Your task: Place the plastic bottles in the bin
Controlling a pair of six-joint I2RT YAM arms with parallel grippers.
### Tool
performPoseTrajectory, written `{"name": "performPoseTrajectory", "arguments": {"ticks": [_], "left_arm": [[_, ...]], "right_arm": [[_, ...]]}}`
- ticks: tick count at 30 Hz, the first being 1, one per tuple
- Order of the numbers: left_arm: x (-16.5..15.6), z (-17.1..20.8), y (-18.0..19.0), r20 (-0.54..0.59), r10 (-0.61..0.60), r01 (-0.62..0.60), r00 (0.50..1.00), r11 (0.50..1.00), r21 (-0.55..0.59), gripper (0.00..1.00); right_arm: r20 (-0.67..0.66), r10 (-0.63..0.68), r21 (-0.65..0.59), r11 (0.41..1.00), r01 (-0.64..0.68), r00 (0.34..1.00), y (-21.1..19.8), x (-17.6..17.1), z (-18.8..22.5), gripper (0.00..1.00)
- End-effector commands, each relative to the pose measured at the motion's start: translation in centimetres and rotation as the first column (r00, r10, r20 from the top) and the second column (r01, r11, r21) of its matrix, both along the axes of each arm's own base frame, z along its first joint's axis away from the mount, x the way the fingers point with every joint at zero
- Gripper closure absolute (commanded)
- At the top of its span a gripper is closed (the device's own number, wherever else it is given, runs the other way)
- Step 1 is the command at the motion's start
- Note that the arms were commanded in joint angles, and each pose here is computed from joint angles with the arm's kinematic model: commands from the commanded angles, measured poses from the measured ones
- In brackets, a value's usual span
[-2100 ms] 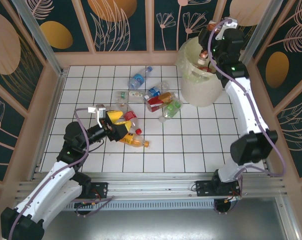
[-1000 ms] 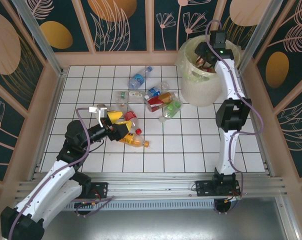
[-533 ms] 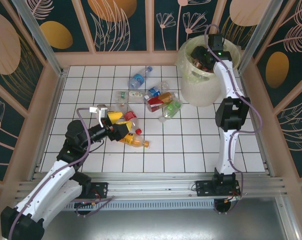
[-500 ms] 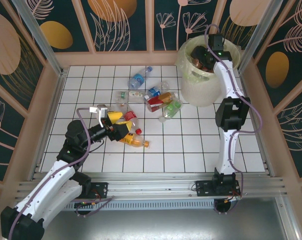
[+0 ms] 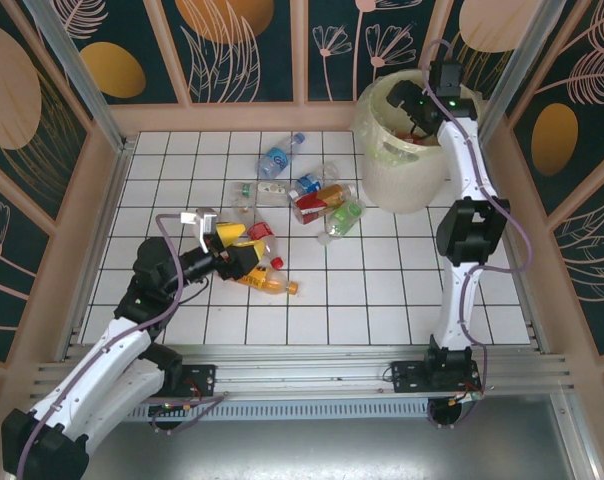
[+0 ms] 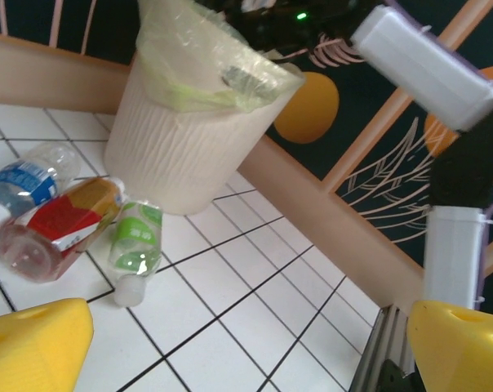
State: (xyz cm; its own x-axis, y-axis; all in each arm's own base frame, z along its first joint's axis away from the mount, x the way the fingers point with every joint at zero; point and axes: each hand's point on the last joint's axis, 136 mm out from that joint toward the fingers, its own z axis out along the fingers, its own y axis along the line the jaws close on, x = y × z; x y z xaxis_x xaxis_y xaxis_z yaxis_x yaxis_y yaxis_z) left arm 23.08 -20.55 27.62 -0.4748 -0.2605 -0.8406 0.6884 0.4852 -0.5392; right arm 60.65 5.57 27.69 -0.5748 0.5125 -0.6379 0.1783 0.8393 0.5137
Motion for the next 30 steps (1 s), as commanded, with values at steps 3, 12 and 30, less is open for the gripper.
{"name": "performPoseTrajectory", "arguments": {"ticks": [3,12,30], "left_arm": [[1.7,-0.2,0.3,-0.024,0.064,-0.062,0.998,0.995,0.074,0.01],[3.5,-4.1,-0.7,-0.198,0.040,0.022,0.979,0.954,0.299,0.01],[11.8,-13.7,3.0,-0.503,0.574,-0.215,0.646,0.770,0.601,0.01]], "right_arm": [[0.191,0.047,-0.048,0.998,-0.038,0.980,0.0,-3.8,8.8,0.08],[0.346,0.175,-0.133,0.982,-0.137,0.922,2.0,-11.4,13.9,0.08],[0.447,0.460,-0.107,0.879,-0.464,0.767,9.8,-27.9,12.0,0.09]]}}
